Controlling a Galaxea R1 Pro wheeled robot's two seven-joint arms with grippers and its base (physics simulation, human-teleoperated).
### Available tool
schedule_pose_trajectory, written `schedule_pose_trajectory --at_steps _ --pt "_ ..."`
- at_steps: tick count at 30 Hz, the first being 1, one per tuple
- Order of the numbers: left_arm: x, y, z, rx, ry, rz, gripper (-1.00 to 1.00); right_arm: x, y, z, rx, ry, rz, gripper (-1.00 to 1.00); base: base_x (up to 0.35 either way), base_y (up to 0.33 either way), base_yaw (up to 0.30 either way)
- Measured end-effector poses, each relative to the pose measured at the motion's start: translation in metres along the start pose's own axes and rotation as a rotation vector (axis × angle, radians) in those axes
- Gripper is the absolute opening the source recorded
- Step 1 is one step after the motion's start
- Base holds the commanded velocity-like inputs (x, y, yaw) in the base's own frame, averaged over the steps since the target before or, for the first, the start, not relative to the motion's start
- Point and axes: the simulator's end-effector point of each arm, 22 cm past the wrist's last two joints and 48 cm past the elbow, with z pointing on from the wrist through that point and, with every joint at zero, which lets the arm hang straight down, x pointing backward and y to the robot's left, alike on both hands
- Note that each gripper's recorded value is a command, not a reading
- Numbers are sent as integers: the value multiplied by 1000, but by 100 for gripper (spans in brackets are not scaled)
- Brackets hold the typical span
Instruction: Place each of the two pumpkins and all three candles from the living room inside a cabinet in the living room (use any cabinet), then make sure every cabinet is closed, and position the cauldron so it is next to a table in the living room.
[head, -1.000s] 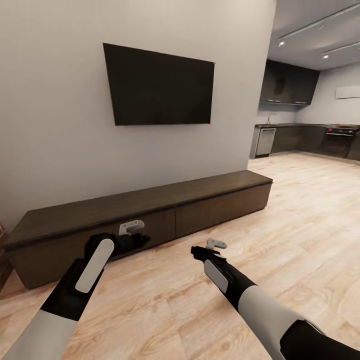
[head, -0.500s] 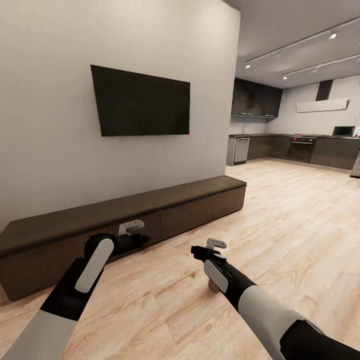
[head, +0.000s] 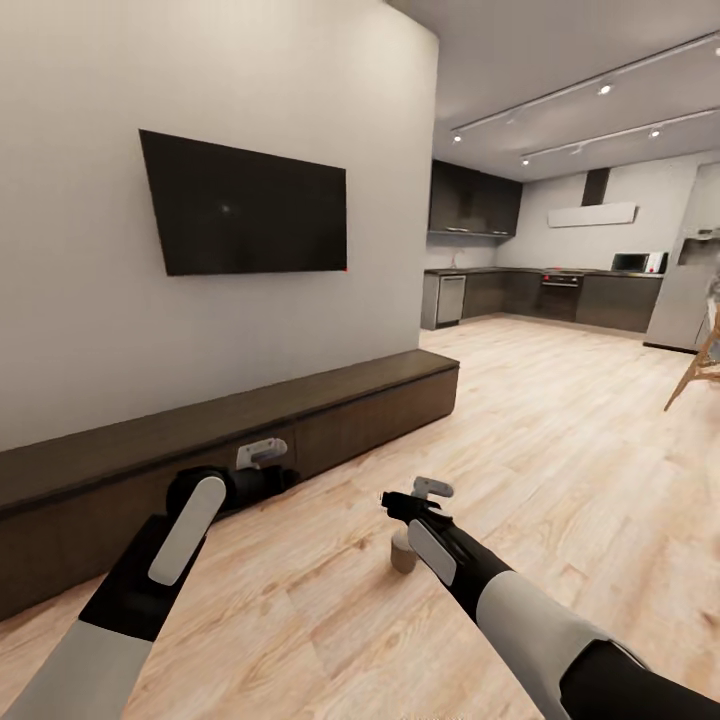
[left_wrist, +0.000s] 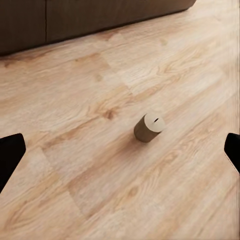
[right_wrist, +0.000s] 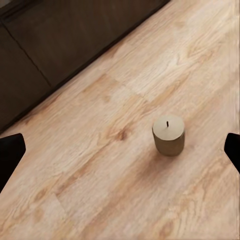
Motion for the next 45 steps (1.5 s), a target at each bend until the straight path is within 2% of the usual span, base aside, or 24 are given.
schedule_pose_trajectory --at_steps 8,16,23,26,28,30,32,41,45 --pt "-5 -2 -4 7 -15 2 100 0 1 0 -1 1 0 100 0 0 -294" --pt "-12 6 -6 1 -27 -27 100 0 1 0 -2 0 1 100 0 0 -294" --pt "-11 6 -5 1 -26 -28 100 1 15 0 -71 6 -2 100 0 0 -294" --pt "-11 6 -5 1 -26 -29 100 1 16 -1 -77 5 0 100 0 0 -294" --pt "-12 6 -6 1 -26 -29 100 -1 14 0 -74 5 20 100 0 0 -294" --pt "-12 6 -6 1 -26 -29 100 -7 7 1 -65 4 73 100 0 0 -294" --pt "-12 6 -6 1 -26 -29 100 -9 3 2 -60 3 99 100 0 0 -294" --pt "-12 6 -6 1 -26 -29 100 -11 -9 3 -42 7 129 100 0 0 -294" --pt "-11 6 -5 1 -26 -30 100 -8 -12 4 -47 29 211 100 0 0 -294"
